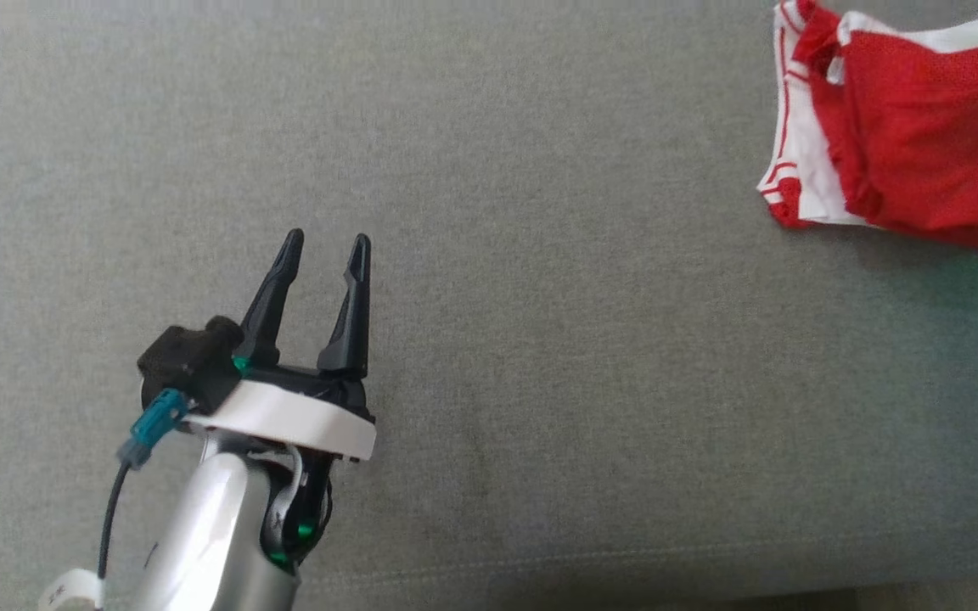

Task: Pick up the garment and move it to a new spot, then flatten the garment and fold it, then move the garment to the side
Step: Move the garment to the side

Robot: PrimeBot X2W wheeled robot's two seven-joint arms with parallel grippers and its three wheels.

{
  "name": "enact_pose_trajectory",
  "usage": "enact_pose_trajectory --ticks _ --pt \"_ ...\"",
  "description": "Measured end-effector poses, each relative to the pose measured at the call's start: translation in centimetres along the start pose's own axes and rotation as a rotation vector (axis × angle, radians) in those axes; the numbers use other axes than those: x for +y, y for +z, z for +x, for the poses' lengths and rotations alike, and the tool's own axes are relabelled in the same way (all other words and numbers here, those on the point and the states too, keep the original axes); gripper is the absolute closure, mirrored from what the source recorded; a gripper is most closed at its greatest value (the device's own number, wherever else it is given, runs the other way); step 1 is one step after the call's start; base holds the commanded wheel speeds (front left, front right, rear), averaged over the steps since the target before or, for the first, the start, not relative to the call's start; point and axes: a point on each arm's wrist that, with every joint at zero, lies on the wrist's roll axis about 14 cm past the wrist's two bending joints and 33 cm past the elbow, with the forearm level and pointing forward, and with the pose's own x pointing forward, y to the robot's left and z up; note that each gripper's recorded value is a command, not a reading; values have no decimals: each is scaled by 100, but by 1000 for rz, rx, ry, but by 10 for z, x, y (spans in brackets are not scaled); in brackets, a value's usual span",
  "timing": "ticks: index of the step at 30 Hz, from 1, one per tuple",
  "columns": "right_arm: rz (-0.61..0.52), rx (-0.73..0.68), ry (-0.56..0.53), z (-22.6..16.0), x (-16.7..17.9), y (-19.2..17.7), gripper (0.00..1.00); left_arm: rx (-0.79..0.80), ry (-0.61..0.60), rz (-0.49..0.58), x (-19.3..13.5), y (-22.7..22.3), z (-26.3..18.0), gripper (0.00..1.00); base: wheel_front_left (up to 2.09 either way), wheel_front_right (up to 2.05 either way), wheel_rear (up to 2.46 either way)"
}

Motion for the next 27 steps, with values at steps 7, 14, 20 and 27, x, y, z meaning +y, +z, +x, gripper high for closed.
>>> enact_pose_trajectory --ticks 7,14,20,27 --pt "139 -286 67 -24 43 82 0 -45 18 12 -2 20 -20 0 0 0 0" --pt "347 -408 155 -76 94 96 0 -137 33 31 -4 53 -38 0 0 0 0" --pt "468 -423 168 -118 113 79 0 -159 41 38 -7 61 -58 0 0 0 0" --pt "560 -417 141 -154 113 55 0 -149 89 -1 -1 56 -78 0 0 0 0"
